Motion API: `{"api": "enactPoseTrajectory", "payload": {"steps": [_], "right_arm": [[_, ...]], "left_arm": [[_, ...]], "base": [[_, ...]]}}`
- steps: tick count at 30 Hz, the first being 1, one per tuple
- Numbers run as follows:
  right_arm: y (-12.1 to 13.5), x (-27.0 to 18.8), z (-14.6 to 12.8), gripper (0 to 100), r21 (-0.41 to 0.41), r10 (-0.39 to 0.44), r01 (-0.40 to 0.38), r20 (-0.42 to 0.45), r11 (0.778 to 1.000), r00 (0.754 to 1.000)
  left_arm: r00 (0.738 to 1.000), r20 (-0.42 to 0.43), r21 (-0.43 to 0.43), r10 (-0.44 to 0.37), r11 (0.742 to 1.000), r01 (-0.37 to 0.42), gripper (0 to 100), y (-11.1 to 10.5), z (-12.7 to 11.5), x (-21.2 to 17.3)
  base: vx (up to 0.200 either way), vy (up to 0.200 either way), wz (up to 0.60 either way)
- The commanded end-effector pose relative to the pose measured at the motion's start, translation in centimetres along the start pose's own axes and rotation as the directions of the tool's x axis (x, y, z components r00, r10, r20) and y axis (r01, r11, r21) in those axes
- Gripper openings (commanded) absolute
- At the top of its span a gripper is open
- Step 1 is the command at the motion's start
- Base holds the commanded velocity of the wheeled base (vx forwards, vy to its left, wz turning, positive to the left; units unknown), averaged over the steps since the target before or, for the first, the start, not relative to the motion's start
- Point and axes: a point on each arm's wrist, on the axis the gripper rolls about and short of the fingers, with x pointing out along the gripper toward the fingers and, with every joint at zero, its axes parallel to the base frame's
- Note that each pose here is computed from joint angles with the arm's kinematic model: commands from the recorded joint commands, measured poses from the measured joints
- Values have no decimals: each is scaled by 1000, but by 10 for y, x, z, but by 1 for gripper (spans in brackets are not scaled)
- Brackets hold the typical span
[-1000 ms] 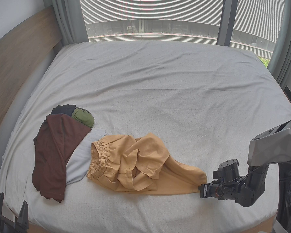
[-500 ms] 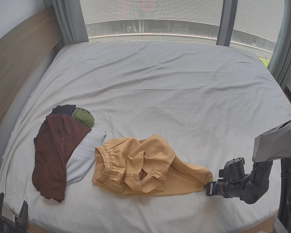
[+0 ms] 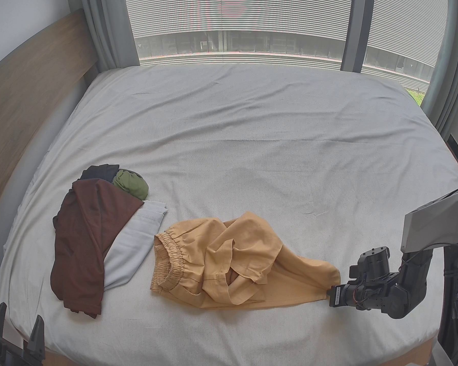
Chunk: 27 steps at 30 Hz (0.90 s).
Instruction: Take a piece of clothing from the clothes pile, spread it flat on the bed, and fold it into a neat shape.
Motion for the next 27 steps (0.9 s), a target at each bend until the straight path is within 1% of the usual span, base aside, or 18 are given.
{"api": "enactPoseTrajectory", "payload": {"steps": [1, 5, 17, 18, 23, 26, 27], "right_arm": [[0, 1, 0, 0, 0, 0, 0, 1, 1000, 1000], [-1, 2, 0, 0, -3, 5, -4, 22, 1000, 1000], [-3, 1, -1, 0, 2, -1, 1, 19, 1000, 1000], [-3, 1, -1, 100, 2, -1, 1, 18, 1000, 1000], [-3, 0, -1, 100, 7, -3, 3, 26, 1000, 1000], [-2, -5, 5, 100, 2, 8, -8, 71, 1000, 997], [-2, -5, 5, 100, 2, 8, -8, 71, 1000, 997]], "left_arm": [[1000, -19, 1, 1, 1000, -1, 100, 0, -5, 1], [1000, -19, 1, 1, 1000, -1, 100, 0, -5, 1], [1000, -21, 5, -4, 1000, 4, 100, 0, -5, 1], [1000, -21, 5, -4, 1000, 4, 100, 0, -5, 1], [1000, -19, 5, -6, 1000, 6, 100, 0, -5, 1], [1000, -19, 5, -6, 1000, 6, 100, 0, -5, 1], [1000, -19, 5, -6, 1000, 6, 100, 0, -5, 1]], "base": [[0, 0, 0], [0, 0, 0], [0, 0, 0], [0, 0, 0], [0, 0, 0], [0, 0, 0], [0, 0, 0]]}}
